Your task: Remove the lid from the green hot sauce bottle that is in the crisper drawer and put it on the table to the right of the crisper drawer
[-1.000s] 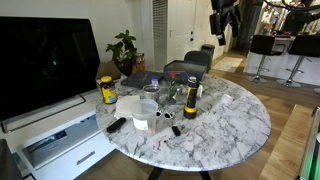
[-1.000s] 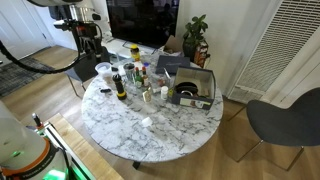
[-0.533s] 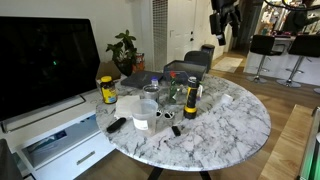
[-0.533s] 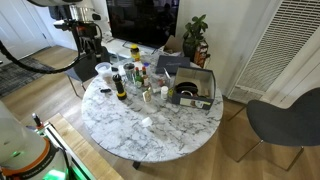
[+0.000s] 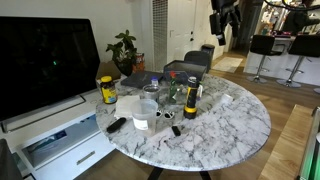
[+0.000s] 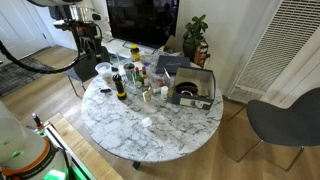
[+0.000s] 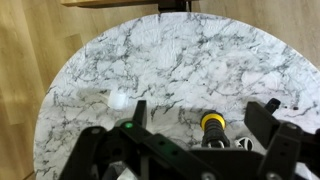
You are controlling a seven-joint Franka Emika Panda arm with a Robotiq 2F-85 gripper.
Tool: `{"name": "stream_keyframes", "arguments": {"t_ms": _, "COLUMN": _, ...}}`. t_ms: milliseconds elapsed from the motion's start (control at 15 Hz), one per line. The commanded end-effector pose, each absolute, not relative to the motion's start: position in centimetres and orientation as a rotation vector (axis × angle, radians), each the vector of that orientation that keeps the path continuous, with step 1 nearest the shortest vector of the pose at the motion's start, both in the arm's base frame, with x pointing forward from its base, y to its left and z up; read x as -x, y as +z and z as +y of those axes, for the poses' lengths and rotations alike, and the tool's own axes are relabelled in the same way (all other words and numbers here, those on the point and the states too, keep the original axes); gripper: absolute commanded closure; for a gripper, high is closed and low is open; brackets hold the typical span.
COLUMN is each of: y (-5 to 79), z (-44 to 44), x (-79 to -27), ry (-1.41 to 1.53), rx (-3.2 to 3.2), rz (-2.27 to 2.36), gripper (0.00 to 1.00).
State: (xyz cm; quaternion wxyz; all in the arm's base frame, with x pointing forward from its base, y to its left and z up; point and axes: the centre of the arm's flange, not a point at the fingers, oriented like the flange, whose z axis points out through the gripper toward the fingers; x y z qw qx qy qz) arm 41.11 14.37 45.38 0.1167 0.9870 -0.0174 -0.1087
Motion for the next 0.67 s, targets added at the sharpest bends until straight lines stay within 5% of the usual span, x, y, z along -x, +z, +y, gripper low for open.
{"name": "stream_keyframes", "arguments": {"t_ms": 0, "y": 45.4, "z": 14.4, "x": -41.1, "ry": -0.318, "rx": -2.89, "rz": -0.051, "gripper": 0.0}}
{"name": "stream_keyframes", "arguments": {"t_ms": 600, "y": 40.6, "z": 15.8, "x": -47.7, "ry": -0.22, "rx": -2.98, "rz": -0.179, "gripper": 0.0}}
